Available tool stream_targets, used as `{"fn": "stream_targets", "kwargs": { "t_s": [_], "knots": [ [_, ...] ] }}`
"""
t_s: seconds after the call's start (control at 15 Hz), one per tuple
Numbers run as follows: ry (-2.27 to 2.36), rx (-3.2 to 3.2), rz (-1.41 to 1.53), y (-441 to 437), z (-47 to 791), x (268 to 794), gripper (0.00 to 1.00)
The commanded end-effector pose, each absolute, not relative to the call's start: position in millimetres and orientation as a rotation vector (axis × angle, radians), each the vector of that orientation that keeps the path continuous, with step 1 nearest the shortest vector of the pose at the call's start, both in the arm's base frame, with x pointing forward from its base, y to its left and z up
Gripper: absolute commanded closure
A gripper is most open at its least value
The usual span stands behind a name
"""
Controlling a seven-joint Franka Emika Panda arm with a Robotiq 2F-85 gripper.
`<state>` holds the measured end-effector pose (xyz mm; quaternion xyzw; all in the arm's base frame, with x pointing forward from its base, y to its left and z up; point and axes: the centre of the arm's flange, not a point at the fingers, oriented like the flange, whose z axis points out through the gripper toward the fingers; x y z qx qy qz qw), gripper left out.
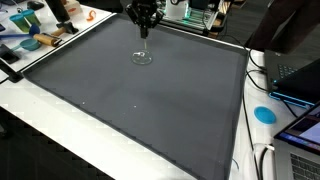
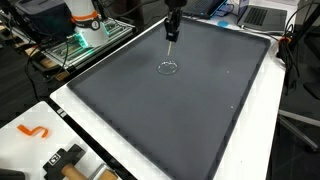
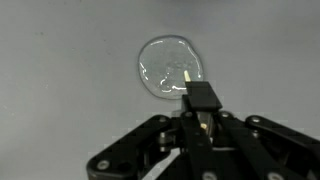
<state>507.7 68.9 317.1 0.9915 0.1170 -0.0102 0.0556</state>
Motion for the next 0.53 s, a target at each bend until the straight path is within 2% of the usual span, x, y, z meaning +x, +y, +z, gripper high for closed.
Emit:
{"fn": "stream_targets", "kwargs": {
  "t_s": [0.0, 0.47],
  "knots": [
    [0.339, 2.973, 0.005, 63.5, 296.3, 498.5, 0.97],
    [0.323, 2.971, 0.010, 57.0, 271.1, 493.4, 0.97]
  ]
}}
